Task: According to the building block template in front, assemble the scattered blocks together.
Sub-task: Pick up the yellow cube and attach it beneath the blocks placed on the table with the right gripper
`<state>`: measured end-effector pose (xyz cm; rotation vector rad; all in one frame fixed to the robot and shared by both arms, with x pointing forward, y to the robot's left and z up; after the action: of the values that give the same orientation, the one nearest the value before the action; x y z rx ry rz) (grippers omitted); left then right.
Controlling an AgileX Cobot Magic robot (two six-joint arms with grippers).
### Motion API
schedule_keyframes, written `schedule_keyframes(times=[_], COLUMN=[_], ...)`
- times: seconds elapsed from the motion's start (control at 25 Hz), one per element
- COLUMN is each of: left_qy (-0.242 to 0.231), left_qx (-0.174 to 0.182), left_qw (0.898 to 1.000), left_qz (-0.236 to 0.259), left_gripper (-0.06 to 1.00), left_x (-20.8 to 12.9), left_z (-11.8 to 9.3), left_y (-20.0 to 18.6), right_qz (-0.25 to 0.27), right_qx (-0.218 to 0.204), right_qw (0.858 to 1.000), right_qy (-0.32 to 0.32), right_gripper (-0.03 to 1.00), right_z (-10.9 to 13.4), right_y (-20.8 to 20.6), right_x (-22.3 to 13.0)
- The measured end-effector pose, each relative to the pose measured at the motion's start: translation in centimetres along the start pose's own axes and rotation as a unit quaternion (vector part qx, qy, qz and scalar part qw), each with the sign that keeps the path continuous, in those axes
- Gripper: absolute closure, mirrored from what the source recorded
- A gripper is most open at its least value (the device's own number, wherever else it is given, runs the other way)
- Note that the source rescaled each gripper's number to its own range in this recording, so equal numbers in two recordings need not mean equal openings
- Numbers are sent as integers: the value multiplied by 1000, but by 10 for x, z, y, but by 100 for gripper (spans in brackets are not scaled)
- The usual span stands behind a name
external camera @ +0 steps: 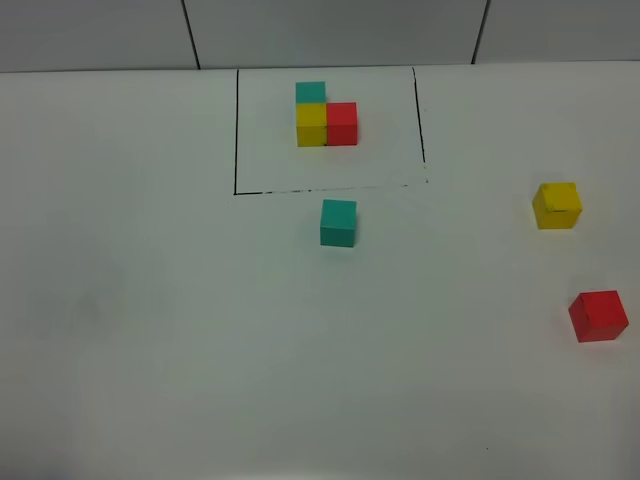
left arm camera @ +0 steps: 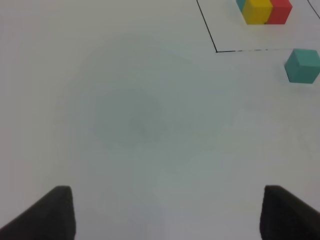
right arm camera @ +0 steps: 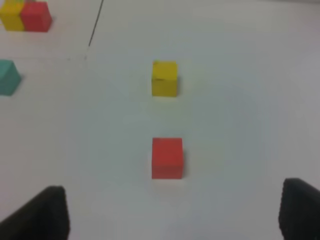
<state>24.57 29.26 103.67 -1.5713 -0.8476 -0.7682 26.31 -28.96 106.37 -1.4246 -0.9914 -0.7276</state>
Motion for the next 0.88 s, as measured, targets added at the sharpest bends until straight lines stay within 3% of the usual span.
schedule_keyframes(times=[0.12,0.2,0.32,0.72,0.88], left_qy=[0,0,0,0,0], left_qx=[0,0,0,0,0], left_qw=[1000,1000,1000,1000,1000], left_qz=[0,0,0,0,0], left_gripper=[-4,-4,-4,-4,-4], left_x=[0,0,0,0,0], left_z=[0,0,0,0,0], left_y=[0,0,0,0,0], right_qz=[25,65,125,286,323], right_qx=[4,11,19,53,66], right_qw=[1000,998,992,957,944], right_qy=[-5,-3,4,-11,-8], right_gripper=[15,4,-2,-3,-3], right_z=[-4,-7,-13,-30,-32], right_y=[9,26,62,232,287], right_x=[18,27,36,45,42])
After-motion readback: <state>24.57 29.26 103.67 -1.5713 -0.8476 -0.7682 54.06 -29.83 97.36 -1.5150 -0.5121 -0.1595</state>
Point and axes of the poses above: a point on each arm's last joint axis where the gripper is mounted, y pointing out along that axis toward the gripper, z along the wrist's bending axis when the last joint is at zero, x = y × z, the point moved 2 cm from there along y, pointing out along that axis toward the gripper, and after that the axes turned 6 degrees about -y, right-handed, at the moved point
